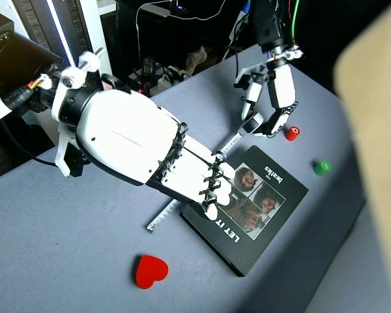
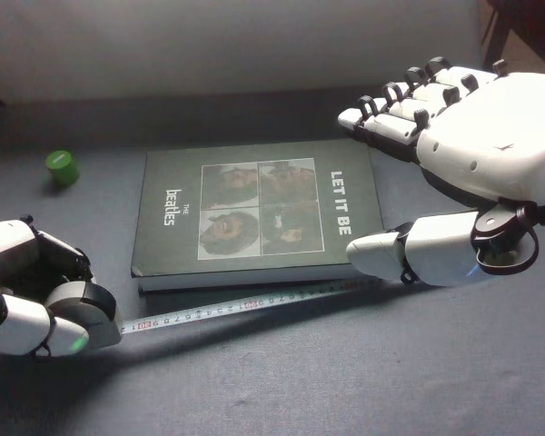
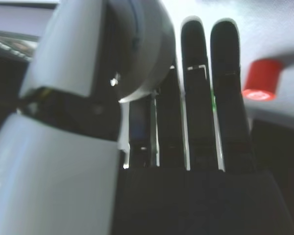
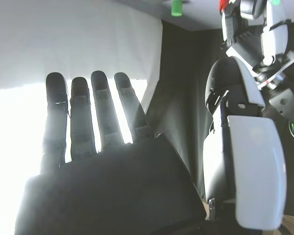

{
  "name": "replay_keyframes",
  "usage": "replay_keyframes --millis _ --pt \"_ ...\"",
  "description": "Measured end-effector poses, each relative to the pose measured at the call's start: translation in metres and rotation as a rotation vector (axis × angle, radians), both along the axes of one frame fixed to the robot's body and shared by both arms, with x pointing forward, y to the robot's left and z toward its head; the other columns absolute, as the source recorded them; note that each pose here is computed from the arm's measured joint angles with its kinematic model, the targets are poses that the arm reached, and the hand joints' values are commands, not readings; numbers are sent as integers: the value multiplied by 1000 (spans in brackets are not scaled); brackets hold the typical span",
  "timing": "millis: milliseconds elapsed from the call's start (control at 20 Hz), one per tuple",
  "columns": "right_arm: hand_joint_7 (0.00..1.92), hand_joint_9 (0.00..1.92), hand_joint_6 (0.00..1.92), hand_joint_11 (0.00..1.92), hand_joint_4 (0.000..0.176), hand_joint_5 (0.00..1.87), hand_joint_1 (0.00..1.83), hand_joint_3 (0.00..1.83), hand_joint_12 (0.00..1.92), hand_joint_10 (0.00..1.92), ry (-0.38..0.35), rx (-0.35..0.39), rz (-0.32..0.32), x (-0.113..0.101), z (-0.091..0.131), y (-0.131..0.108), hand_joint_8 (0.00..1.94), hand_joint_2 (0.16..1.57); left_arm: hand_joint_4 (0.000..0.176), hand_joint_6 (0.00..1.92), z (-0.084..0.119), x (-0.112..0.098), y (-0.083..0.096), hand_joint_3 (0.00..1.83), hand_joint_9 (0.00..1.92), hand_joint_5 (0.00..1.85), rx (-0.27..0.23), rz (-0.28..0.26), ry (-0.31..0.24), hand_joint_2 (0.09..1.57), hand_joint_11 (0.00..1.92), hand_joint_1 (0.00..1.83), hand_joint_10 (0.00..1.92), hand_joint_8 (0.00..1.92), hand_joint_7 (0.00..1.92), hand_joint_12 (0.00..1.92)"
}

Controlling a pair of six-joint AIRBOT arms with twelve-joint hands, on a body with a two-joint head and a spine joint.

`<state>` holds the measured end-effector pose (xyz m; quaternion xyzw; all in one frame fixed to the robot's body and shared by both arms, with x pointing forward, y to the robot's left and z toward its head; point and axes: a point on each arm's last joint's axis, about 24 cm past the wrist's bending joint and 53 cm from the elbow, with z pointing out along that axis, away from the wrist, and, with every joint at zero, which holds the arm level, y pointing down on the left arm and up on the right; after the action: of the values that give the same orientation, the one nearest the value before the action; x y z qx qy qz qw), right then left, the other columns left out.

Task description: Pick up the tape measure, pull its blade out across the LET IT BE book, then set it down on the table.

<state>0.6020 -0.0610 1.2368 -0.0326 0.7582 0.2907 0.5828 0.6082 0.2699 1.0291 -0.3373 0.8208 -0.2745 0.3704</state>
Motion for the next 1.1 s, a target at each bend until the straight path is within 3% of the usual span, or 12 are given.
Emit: replay_keyframes --millis 250,350,500,700,750,800,850,900,950,1000,1050,1100 --pt "56 50 0 0 6 29 80 2 583 2 1 3 0 0 0 0 0 1091 0 0 14 4 -1 0 609 589 5 -15 -36 1072 269 664 0 0 675 757" --pt "55 50 0 0 6 28 86 1 585 2 -1 3 -1 0 1 0 0 1089 0 0 34 14 6 0 502 473 39 -28 -85 1020 174 576 0 0 561 755" --pt "56 50 0 0 6 28 89 0 590 1 -1 0 0 0 0 0 0 1088 0 0 71 37 15 0 485 459 80 -38 -180 1008 146 560 0 2 556 762" --pt "67 60 1 0 4 32 93 0 641 3 -1 0 1 0 -1 0 3 1088 0 3 114 59 0 0 497 462 99 -73 -275 1008 166 557 5 8 573 775" --pt "288 257 14 69 0 199 147 1 883 21 0 0 0 0 -1 0 11 1102 0 4 128 63 -9 0 581 500 96 -80 -305 1010 231 559 19 12 647 803" --pt "545 510 35 264 0 412 216 1 964 61 0 0 0 0 -1 0 28 1114 0 10 140 64 -20 0 700 583 104 -92 -334 1027 358 569 55 27 743 895" --pt "832 733 92 546 0 690 358 0 1126 460 -1 0 0 0 -1 0 176 1108 0 3 149 62 -31 0 757 727 111 -102 -353 1034 499 603 315 89 844 1062" --pt "832 733 92 546 0 690 358 0 1126 460 -4 -2 1 0 0 0 176 1108 0 3 153 59 -41 0 757 727 109 -106 -359 1034 499 603 315 89 844 1062" --pt "830 804 733 800 0 767 546 0 1534 1313 -4 -2 2 -1 0 1 975 1072 0 120 156 54 -58 0 684 852 115 -119 -361 1036 661 655 1043 698 751 1335" --pt "790 944 1418 1065 0 770 725 0 1844 1799 -2 -1 5 -2 0 1 1698 1053 0 1010 157 50 -70 0 699 648 132 -131 -359 1046 788 700 1655 1363 664 1665" --pt "917 1157 1901 1432 0 798 913 0 1918 1916 0 1 9 -2 -1 2 1931 1041 0 1871 154 40 -92 3 870 559 148 -154 -337 1078 1010 815 1910 1899 744 1911" --pt "1028 1329 1917 1626 0 837 947 1 1920 1920 -1 0 8 -2 0 2 1939 1050 15 1911 150 29 -109 4 907 658 165 -174 -322 1094 1060 871 1919 1917 833 1919"
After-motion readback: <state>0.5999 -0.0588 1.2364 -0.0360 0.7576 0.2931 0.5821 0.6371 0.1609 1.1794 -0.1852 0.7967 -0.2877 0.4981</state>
